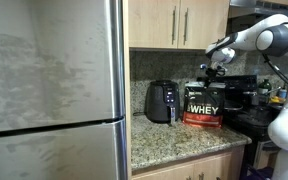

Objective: Move the black plastic to the left then move it to the right

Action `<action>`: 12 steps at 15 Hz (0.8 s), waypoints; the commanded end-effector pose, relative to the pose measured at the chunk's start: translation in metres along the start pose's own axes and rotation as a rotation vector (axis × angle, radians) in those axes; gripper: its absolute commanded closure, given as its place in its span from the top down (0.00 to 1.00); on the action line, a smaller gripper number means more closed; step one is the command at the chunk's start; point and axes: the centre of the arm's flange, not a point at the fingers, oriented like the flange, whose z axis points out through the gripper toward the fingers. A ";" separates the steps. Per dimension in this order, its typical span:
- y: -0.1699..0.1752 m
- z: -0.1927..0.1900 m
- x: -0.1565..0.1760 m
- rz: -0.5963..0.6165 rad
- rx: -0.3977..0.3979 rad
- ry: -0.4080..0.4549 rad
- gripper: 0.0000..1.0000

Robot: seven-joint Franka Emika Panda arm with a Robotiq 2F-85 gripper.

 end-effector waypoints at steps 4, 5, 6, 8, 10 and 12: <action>0.040 -0.021 -0.041 0.095 0.027 0.067 0.00; 0.046 -0.022 -0.040 0.135 0.049 0.090 0.00; 0.050 -0.023 -0.040 0.172 0.073 0.114 0.00; 0.057 -0.025 -0.032 0.256 0.123 0.155 0.00; 0.061 -0.020 -0.019 0.301 0.184 0.181 0.00; 0.059 -0.006 -0.001 0.368 0.245 0.172 0.00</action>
